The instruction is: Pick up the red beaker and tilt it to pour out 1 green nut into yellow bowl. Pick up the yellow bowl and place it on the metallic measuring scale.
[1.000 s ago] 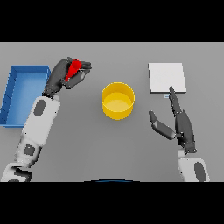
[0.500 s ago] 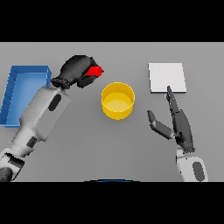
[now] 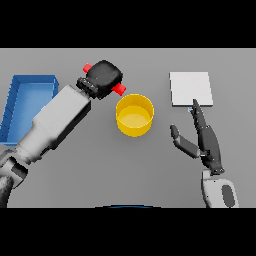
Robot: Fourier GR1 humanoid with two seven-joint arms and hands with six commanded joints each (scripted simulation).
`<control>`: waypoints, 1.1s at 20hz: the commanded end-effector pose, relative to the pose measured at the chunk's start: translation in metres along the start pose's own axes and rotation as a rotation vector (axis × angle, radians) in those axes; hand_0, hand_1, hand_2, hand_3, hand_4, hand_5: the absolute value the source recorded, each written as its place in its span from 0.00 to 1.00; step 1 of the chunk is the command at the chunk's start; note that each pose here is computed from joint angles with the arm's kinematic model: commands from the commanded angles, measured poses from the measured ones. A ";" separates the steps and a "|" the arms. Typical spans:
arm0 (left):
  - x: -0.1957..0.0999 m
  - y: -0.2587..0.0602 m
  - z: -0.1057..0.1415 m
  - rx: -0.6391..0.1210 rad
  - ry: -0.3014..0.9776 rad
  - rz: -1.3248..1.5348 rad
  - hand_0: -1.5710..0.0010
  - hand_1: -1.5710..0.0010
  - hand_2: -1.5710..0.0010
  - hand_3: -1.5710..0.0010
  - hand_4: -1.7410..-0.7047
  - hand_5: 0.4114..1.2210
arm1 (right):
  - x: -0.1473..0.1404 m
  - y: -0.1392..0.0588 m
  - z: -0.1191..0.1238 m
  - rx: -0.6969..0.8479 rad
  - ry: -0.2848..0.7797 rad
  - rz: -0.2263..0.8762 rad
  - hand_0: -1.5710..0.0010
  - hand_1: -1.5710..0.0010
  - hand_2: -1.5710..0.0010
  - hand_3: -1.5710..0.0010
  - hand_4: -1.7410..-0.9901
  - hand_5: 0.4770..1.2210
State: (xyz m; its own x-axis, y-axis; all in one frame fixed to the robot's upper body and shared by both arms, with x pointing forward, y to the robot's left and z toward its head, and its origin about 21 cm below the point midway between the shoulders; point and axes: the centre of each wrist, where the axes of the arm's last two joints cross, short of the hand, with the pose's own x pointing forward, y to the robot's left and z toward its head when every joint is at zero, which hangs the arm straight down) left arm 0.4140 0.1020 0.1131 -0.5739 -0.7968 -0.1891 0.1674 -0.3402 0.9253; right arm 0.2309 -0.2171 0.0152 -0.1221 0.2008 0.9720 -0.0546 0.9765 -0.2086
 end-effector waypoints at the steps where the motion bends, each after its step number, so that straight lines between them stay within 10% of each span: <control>1: 0.005 0.003 -0.002 -0.013 -0.018 -0.043 0.00 0.00 0.00 0.18 0.02 0.99 | 0.000 0.000 0.001 -0.006 -0.003 -0.002 1.00 1.00 1.00 1.00 0.71 0.22; 22: 0.045 0.032 -0.025 -0.115 -0.187 -0.882 0.00 0.00 0.00 0.00 0.01 1.00 | -0.003 0.002 0.002 -0.033 -0.038 0.026 1.00 1.00 1.00 1.00 0.81 0.14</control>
State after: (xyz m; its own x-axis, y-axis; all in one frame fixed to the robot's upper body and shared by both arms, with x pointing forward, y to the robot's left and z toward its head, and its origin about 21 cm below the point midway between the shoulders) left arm 0.4139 0.0431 0.1258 -0.6506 -0.1325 -0.7478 -0.3207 -0.8446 0.4287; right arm 0.2293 -0.2154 0.0119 -0.1613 0.2239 0.9612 -0.0182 0.9731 -0.2297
